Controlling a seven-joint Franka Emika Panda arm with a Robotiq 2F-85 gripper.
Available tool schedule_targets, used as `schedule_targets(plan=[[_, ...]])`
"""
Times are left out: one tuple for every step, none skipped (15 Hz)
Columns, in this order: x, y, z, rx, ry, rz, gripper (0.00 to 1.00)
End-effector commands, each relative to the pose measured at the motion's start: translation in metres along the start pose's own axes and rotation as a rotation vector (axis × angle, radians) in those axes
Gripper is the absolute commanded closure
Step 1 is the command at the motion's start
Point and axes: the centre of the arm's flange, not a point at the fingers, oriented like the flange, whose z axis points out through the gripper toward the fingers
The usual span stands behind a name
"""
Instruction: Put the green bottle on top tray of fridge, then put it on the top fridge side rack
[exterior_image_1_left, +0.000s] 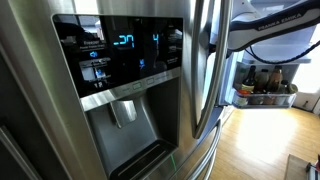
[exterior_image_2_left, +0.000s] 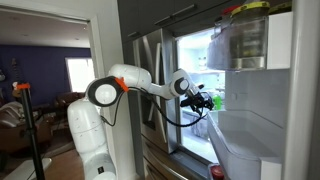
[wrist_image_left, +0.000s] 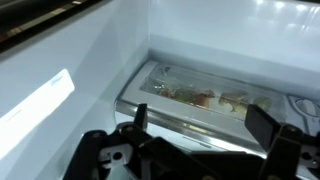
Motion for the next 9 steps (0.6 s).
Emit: schedule_targets(plan=[[0.004, 0.001, 0.003, 0.0, 0.001, 0.0, 0.0], [0.007, 0.001, 0.005, 0.0, 0.0, 0.0, 0.0], [0.008, 0.001, 0.006, 0.0, 0.001, 0.0, 0.0], [0.008, 0.001, 0.005, -0.001, 0.002, 0.0, 0.0], [0.009, 0.002, 0.005, -0.001, 0.003, 0.0, 0.0], [0.009, 0.002, 0.004, -0.002, 0.004, 0.0, 0.0], [0.009, 0.002, 0.004, -0.002, 0.004, 0.0, 0.0], [0.023, 0.0, 0.008, 0.011, 0.045, 0.009, 0.0], [0.034, 0.0, 0.01, 0.017, 0.08, 0.018, 0.0]])
